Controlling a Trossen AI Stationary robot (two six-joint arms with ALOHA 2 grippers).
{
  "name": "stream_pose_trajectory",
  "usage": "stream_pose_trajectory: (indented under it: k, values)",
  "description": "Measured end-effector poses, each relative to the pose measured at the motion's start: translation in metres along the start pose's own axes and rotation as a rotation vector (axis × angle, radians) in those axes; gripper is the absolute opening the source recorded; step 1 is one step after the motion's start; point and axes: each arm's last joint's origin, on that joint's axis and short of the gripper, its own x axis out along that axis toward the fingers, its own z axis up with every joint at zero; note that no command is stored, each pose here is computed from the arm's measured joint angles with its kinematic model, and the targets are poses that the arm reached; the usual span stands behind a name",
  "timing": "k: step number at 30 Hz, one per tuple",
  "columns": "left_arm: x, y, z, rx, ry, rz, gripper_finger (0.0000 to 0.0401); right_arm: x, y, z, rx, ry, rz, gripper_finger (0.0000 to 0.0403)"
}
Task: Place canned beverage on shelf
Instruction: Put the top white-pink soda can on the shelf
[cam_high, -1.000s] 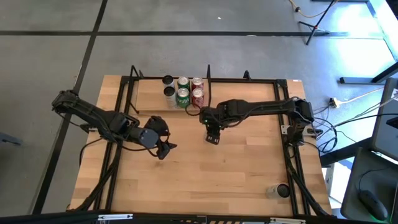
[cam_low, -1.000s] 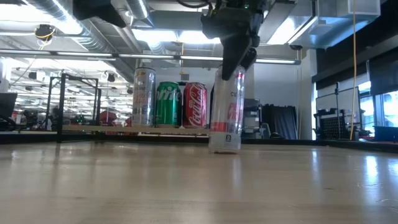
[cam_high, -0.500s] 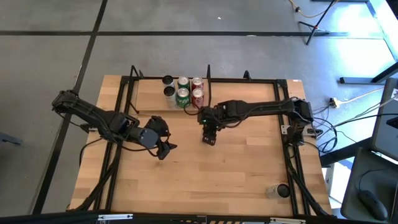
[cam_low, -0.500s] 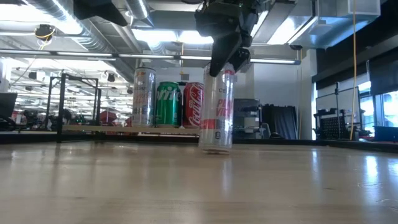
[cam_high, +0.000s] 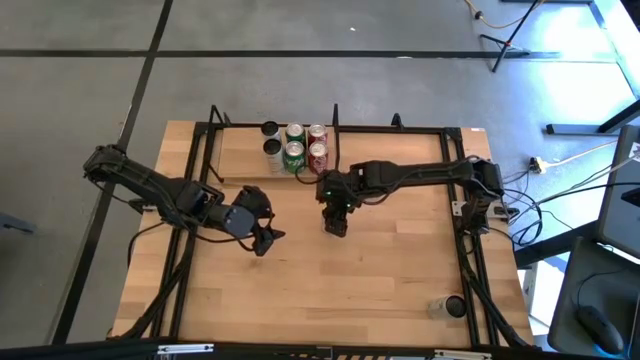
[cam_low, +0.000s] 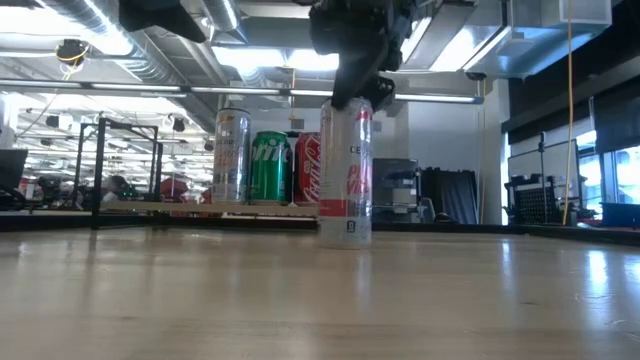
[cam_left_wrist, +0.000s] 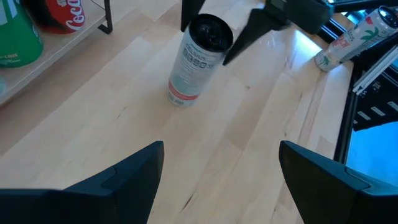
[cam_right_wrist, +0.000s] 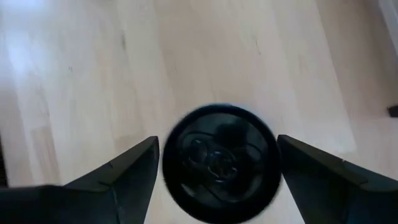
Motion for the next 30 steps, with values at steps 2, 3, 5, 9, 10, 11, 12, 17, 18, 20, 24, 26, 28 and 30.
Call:
stream_pose_trajectory:
  k: [2, 3, 5, 9, 10, 11, 12, 17, 18, 20, 24, 26, 28, 30]
  values:
    - [0.0, 0.001, 0.001, -0.003, -0.003, 0.004, 0.0306, 0.0, 0.0, 0.001, -0.001, -0.015, -0.009, 0.031]
    - [0.001, 0.001, 0.002, -0.005, -0.006, 0.008, 0.0306, -0.001, 0.0, 0.001, 0.004, -0.016, -0.022, 0.031]
    - [0.001, 0.001, 0.004, -0.011, -0.029, 0.011, 0.0306, -0.007, 0.0, 0.002, 0.006, -0.016, -0.038, 0.031]
    - [0.002, -0.004, 0.012, -0.02, -0.123, -0.018, 0.0306, -0.041, 0.005, 0.003, -0.019, -0.083, -0.021, 0.031]
    - [0.004, -0.006, 0.014, -0.017, -0.149, -0.026, 0.0306, -0.054, 0.007, 0.002, -0.024, -0.11, -0.014, 0.031]
    - [0.007, -0.008, 0.017, -0.01, -0.172, -0.031, 0.0306, -0.066, 0.008, 0.001, -0.028, -0.136, -0.007, 0.031]
    - [0.01, -0.01, 0.018, 0.004, -0.187, -0.031, 0.0306, -0.078, 0.009, -0.002, -0.031, -0.161, 0.0, 0.031]
    - [0.037, -0.021, 0.026, 0.13, -0.261, -0.036, 0.0306, -0.14, 0.011, -0.026, -0.059, -0.266, -0.06, 0.031]
    - [0.045, -0.023, 0.028, 0.16, -0.272, -0.032, 0.0306, -0.15, 0.012, -0.033, -0.062, -0.29, -0.09, 0.031]
    - [0.06, -0.025, 0.029, 0.21, -0.287, -0.012, 0.0306, -0.165, 0.012, -0.045, -0.064, -0.326, -0.141, 0.031]
    - [0.09, -0.022, 0.033, 0.198, -0.293, 0.036, 0.0306, -0.177, 0.016, -0.069, -0.042, -0.362, -0.156, 0.031]
    - [0.104, -0.019, 0.035, 0.19, -0.294, 0.045, 0.0306, -0.178, 0.017, -0.08, -0.026, -0.36, -0.154, 0.031]
    - [0.117, -0.016, 0.037, 0.194, -0.289, 0.062, 0.0306, -0.175, 0.019, -0.091, -0.004, -0.351, -0.152, 0.031]
    - [0.127, -0.013, 0.037, 0.2, -0.282, 0.082, 0.0306, -0.17, 0.02, -0.101, 0.018, -0.335, -0.153, 0.031]
